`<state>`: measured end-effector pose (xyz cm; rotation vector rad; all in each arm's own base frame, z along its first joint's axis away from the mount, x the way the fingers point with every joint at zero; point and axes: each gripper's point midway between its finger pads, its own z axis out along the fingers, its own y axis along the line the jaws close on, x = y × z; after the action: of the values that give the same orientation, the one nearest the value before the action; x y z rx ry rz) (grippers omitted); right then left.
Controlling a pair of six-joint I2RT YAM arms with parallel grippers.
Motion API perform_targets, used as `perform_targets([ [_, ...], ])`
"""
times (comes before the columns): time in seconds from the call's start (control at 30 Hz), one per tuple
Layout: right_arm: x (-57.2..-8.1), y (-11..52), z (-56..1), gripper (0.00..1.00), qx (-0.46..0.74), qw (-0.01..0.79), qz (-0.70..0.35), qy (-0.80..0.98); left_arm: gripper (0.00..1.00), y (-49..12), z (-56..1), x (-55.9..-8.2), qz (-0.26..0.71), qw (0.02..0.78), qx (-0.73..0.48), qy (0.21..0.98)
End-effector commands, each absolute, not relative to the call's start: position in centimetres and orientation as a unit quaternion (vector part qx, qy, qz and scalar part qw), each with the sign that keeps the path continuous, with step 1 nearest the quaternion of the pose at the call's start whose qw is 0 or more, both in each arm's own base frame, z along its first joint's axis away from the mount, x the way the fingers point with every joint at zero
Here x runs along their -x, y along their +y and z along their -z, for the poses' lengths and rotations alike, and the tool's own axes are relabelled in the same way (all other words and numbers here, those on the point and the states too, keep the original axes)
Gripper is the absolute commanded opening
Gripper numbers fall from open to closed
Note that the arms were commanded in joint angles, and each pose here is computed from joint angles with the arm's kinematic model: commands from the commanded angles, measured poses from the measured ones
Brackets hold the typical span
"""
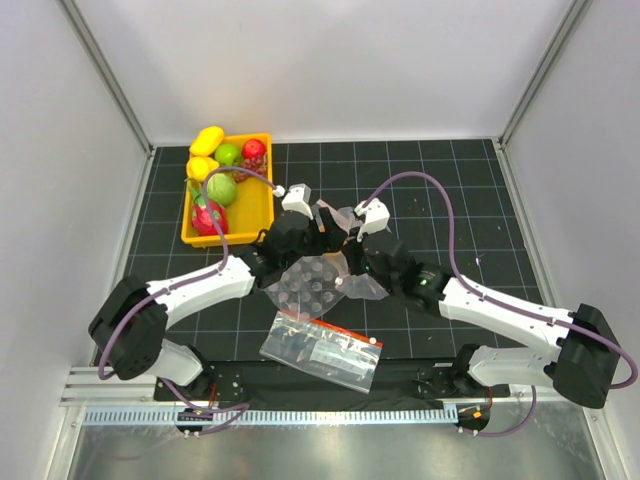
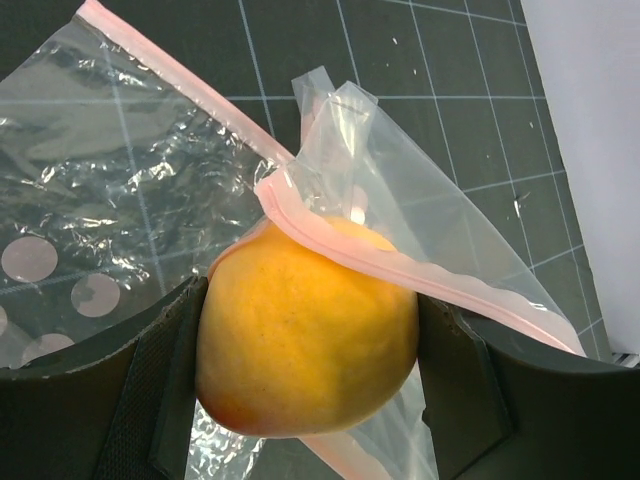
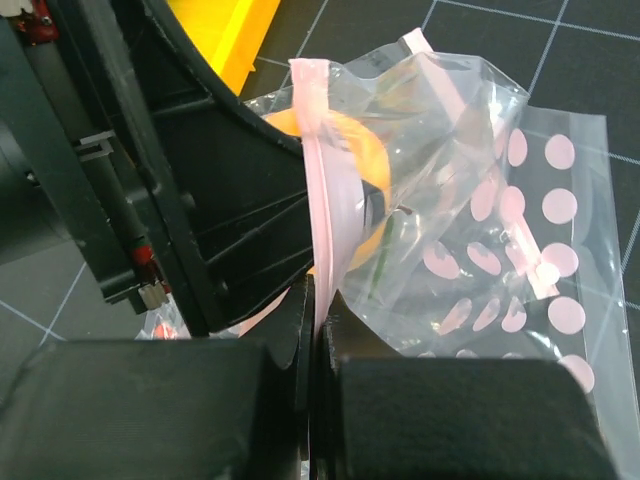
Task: Place the food in the zip-top bag and seal the zipper
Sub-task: Place the fake fruit in the zipper food storage bag.
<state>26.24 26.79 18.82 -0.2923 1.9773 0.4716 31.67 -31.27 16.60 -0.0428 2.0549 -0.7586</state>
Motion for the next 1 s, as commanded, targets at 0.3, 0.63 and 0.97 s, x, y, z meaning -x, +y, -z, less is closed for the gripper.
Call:
perform_targets([
  [0.3, -27.0, 27.2, -20.2, 0.01, 0.100, 0.522, -0.233, 0.815, 0.77, -31.1, -20.5, -30.7, 0.332, 0.483, 0.000, 0.810],
  [0.63, -26.9, 27.6, -19.5, 0.01, 0.100, 0.498, -0.265, 0.820, 0.89, -31.2, -21.1, -30.2, 0.346, 0.478, 0.001, 0.808],
  [0.97, -26.8, 28.1, -19.0, 0.01, 0.107, 0.488, -0.271, 0.823, 1.00, -31.0, -21.4, -30.0, 0.347, 0.478, 0.003, 0.807],
])
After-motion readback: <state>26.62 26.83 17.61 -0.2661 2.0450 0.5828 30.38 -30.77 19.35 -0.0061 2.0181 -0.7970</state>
